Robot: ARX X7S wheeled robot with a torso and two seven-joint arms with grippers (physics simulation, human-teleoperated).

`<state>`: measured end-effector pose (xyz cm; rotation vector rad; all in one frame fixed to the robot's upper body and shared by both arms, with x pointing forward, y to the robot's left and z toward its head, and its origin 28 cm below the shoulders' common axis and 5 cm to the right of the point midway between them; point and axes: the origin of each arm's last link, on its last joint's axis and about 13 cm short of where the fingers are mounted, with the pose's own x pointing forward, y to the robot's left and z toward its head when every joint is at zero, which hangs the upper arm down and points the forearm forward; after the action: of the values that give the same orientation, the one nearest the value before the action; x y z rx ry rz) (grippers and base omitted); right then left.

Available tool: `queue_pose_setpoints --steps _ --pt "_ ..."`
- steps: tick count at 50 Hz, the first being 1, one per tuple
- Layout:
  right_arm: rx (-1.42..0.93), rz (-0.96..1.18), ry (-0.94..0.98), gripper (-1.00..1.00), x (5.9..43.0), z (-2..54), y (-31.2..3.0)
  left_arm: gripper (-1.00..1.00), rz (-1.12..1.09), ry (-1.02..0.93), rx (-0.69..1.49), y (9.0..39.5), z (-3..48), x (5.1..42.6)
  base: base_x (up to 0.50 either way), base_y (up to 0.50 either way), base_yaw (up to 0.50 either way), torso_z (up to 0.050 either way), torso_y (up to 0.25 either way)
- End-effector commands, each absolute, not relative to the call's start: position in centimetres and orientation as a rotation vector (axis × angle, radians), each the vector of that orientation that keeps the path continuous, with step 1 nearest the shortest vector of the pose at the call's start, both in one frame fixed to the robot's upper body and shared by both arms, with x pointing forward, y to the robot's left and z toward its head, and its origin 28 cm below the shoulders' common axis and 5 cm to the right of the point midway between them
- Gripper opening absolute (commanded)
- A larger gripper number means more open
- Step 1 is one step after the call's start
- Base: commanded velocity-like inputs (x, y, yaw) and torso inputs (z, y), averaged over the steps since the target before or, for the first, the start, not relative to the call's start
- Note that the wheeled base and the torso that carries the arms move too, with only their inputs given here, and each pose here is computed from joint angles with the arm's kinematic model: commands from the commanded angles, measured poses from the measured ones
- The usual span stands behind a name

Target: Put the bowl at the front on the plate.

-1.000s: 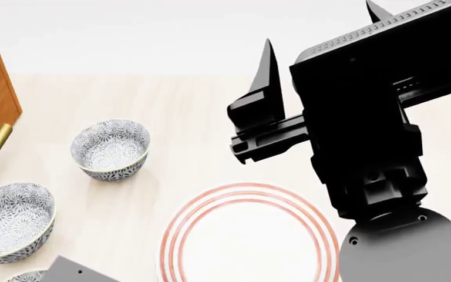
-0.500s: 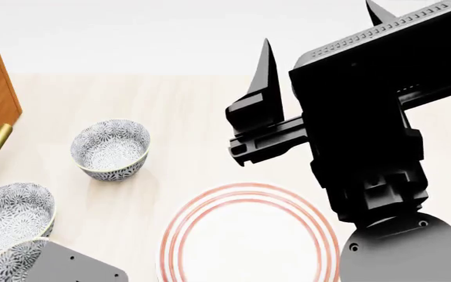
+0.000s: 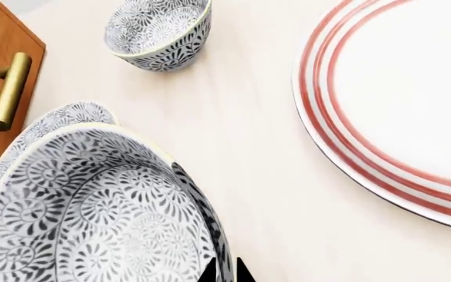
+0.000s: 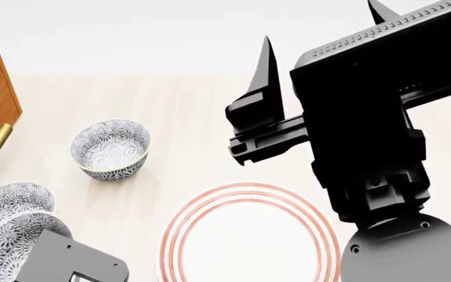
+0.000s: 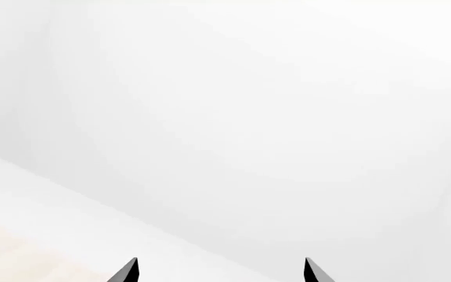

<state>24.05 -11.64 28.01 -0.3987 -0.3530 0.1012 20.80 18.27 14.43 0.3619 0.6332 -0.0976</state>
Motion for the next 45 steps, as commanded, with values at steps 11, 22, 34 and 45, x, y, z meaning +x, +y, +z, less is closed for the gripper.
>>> queue_pose_setpoints --steps 11,22,34,45 --pt "-0.397 0.099 -0.358 1.00 23.9 28.0 -11.7 -1.00 -0.106 0.520 0.352 18.2 15.2 21.1 0.00 0.00 0.00 0.000 0.001" --pt "-0.396 0.098 -0.359 1.00 23.9 28.0 -11.7 -1.00 -0.115 0.429 0.346 18.2 16.0 21.5 0.00 0.00 0.00 0.000 0.000" --pt "-0.394 0.103 -0.362 1.00 24.0 28.0 -11.6 -1.00 -0.108 0.292 0.343 18.0 17.0 22.4 0.00 0.00 0.00 0.000 0.001" --pt "-0.397 0.106 -0.369 1.00 24.0 28.2 -11.6 -1.00 -0.140 0.185 0.332 17.6 17.6 23.3 0.00 0.00 0.00 0.000 0.000"
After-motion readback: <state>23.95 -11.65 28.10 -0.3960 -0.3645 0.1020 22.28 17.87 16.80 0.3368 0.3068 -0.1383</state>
